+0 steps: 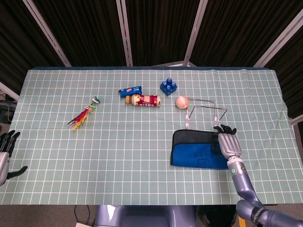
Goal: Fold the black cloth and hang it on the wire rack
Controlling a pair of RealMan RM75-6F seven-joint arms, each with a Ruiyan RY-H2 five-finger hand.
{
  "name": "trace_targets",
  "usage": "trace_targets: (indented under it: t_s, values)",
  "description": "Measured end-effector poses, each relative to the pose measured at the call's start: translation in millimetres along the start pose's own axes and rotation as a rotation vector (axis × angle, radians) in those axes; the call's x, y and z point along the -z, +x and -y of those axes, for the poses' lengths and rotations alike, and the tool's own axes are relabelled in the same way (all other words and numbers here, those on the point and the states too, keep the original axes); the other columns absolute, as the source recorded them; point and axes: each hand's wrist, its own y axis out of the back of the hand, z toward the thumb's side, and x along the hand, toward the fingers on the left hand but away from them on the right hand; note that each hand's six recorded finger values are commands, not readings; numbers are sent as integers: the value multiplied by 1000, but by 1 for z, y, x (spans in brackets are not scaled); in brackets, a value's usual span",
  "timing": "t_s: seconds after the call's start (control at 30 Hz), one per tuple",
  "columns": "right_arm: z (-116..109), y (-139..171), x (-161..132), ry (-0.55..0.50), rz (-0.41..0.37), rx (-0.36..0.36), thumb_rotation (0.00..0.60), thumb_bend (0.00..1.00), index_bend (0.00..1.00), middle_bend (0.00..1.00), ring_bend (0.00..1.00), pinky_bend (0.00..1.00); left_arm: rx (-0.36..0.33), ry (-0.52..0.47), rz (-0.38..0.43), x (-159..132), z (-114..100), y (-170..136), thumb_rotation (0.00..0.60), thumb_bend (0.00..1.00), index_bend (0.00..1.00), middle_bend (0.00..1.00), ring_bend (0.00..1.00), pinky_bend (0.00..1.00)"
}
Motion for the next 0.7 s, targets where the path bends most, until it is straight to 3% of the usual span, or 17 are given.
trace_targets:
  t_s: [0.33,0.7]
  values:
    - [-4,-21,15,-20,85,24,600,474,676,133,0,0,8,5,-7,1,3,2,600,0,0,0,0,0]
    - [-3,-29,20,-24,112,37,600,475,677,133,0,0,10,8,-9,0,4,2,600,0,0,0,0,0]
